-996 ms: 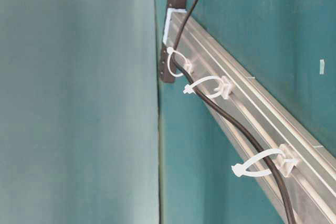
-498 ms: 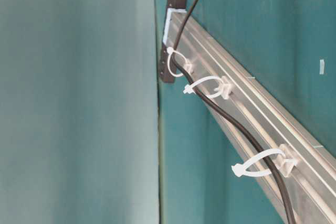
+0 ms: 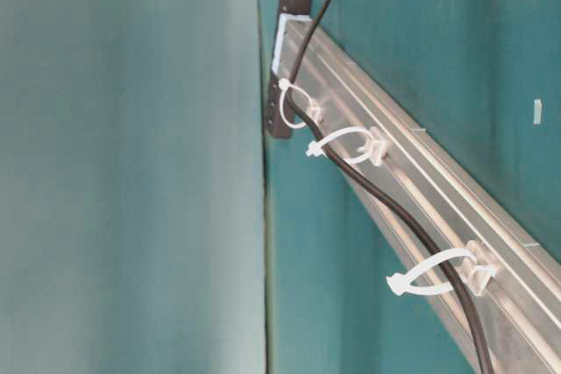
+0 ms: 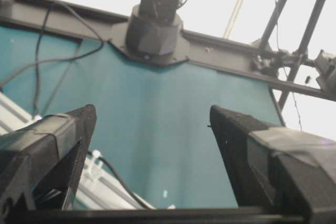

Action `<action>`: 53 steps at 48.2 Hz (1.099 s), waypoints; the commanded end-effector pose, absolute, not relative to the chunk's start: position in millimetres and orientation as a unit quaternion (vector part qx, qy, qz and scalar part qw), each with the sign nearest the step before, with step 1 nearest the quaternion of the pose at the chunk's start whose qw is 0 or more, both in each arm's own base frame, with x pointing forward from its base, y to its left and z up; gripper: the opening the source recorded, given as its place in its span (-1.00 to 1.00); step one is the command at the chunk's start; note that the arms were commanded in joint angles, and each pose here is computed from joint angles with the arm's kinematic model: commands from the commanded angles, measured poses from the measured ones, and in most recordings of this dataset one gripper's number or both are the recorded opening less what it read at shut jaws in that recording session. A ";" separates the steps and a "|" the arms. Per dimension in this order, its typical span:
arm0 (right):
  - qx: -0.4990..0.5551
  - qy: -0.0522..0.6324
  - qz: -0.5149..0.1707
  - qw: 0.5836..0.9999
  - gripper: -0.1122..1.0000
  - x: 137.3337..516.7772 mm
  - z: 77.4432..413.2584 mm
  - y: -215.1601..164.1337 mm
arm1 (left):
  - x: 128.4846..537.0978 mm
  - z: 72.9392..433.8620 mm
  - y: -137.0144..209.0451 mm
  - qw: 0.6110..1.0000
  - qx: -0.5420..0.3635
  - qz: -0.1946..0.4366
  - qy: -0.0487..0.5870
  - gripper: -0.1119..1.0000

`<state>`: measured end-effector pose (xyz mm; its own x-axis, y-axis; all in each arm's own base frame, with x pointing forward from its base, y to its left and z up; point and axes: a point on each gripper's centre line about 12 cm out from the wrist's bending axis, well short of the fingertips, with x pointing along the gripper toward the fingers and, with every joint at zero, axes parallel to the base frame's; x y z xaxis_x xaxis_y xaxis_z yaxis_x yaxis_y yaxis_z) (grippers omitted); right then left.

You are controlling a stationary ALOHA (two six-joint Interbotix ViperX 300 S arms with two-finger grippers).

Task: Pass the USB cable through three rings with both arms.

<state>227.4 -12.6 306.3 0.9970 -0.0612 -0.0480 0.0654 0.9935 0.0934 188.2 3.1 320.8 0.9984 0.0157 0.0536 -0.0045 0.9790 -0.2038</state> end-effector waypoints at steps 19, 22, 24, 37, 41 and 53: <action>0.052 0.037 -0.029 0.998 0.87 209.0 299.0 -10.7 | 189.1 328.3 3.4 0.994 -0.104 0.004 -0.039 0.90; 0.052 0.035 -0.029 0.998 0.87 209.0 299.3 -10.7 | 189.0 329.6 3.4 0.994 -0.104 0.004 -0.043 0.90; 0.052 0.035 -0.028 0.998 0.87 209.0 299.5 -10.4 | 189.0 329.7 3.0 0.994 -0.104 0.003 -0.045 0.90; 0.053 0.038 -0.028 0.997 0.87 211.7 298.9 -10.6 | 189.5 329.2 2.7 0.994 -0.104 0.002 -0.046 0.90; 0.053 0.039 -0.029 0.997 0.87 216.4 299.6 -10.9 | 190.8 328.1 2.5 0.994 -0.104 0.001 -0.043 0.90; 0.050 0.007 -0.021 0.998 0.87 244.8 315.2 -8.0 | 192.6 326.0 2.2 0.994 -0.103 0.001 -0.039 0.90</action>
